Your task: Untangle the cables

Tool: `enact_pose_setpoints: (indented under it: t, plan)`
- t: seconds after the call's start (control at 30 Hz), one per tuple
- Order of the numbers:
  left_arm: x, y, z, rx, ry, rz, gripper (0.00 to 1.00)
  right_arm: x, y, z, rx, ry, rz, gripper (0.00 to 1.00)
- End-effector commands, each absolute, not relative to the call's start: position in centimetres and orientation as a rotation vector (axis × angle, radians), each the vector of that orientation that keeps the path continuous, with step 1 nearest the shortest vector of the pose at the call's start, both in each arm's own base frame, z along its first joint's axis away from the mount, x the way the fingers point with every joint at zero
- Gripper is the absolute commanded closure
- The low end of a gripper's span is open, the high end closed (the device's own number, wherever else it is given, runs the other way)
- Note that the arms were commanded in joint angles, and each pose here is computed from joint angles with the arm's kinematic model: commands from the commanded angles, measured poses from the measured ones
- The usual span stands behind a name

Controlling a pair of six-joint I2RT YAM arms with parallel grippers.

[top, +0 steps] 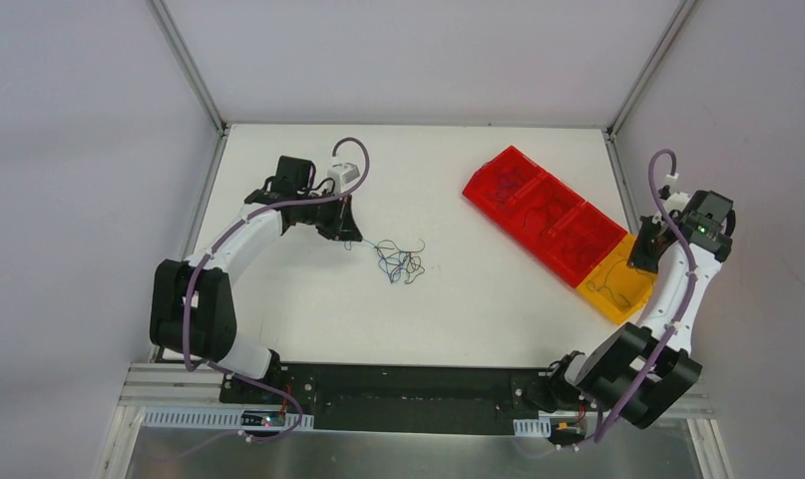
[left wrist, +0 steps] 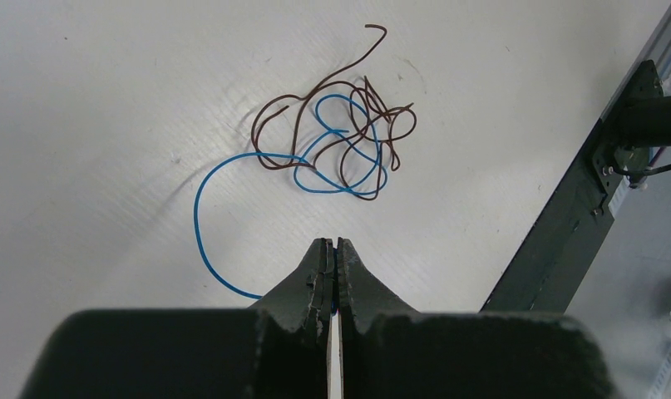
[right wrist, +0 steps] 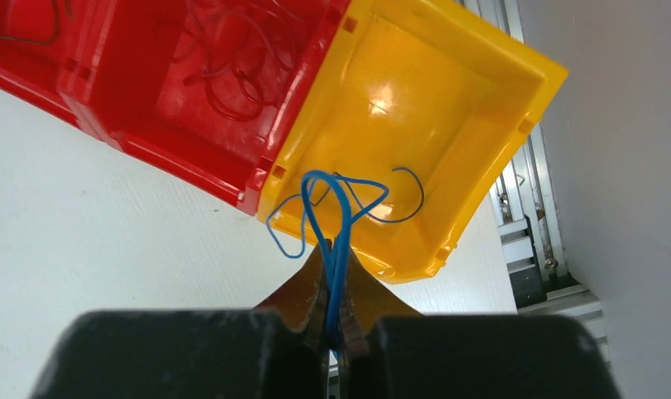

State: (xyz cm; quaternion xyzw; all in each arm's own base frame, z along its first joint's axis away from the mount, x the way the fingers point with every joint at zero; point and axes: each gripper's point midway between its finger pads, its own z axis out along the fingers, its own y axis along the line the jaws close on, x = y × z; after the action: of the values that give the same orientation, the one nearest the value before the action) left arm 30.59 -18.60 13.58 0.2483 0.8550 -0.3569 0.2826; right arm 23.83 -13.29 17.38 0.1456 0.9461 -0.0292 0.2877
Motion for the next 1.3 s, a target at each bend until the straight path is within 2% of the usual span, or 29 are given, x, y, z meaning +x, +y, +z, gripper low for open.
enact_pose_setpoints:
  t: [0.0,0.07,0.3,0.5,0.6,0.73,0.8,0.9,0.93,0.97,1.1,1.27]
  plan:
    - [31.0,-18.6,13.9,0.707,2.298,-0.950,1.00,23.8,-14.6,15.4,0.404,2.526,-0.092,0.94]
    - [31.1,-18.6,13.8,0.706,2.309,-0.954,1.00,24.2,-14.7,14.6,0.416,2.532,-0.073,0.93]
    - [31.4,-18.6,13.2,0.690,2.347,-0.961,1.00,27.4,-17.4,13.0,0.451,2.490,-0.087,1.00]
    - [31.8,-18.6,13.1,0.696,2.361,-0.951,1.00,30.8,-18.1,12.1,0.435,2.490,-0.033,0.96]
    - [32.0,-18.5,13.0,0.710,2.362,-0.941,1.00,31.3,-17.7,12.2,0.493,2.489,0.026,0.82]
    - [31.6,-18.5,13.0,0.755,2.355,-0.950,1.00,30.5,-16.1,14.0,0.541,2.478,0.096,0.43]
    - [31.3,-18.4,12.9,0.777,2.358,-0.947,1.00,29.2,-15.4,15.5,0.542,2.483,0.097,0.33]
    - [30.7,-18.2,12.6,0.788,2.374,-0.952,0.68,27.6,-14.0,18.5,0.468,2.454,0.087,0.20]
    - [30.5,-18.2,12.4,0.781,2.384,-0.958,0.59,27.4,-13.4,19.6,0.442,2.432,0.092,0.16]
    - [30.4,-18.3,12.2,0.769,2.398,-0.967,0.54,27.1,-12.2,20.8,0.407,2.418,0.124,0.14]
    - [31.1,-18.7,10.5,0.662,2.500,-1.004,0.45,27.6,-3.2,23.6,0.208,2.393,0.422,0.12]
    - [32.7,-19.6,8.4,0.572,2.580,-1.027,0.40,29.5,8.6,22.9,-0.049,2.397,0.751,0.12]
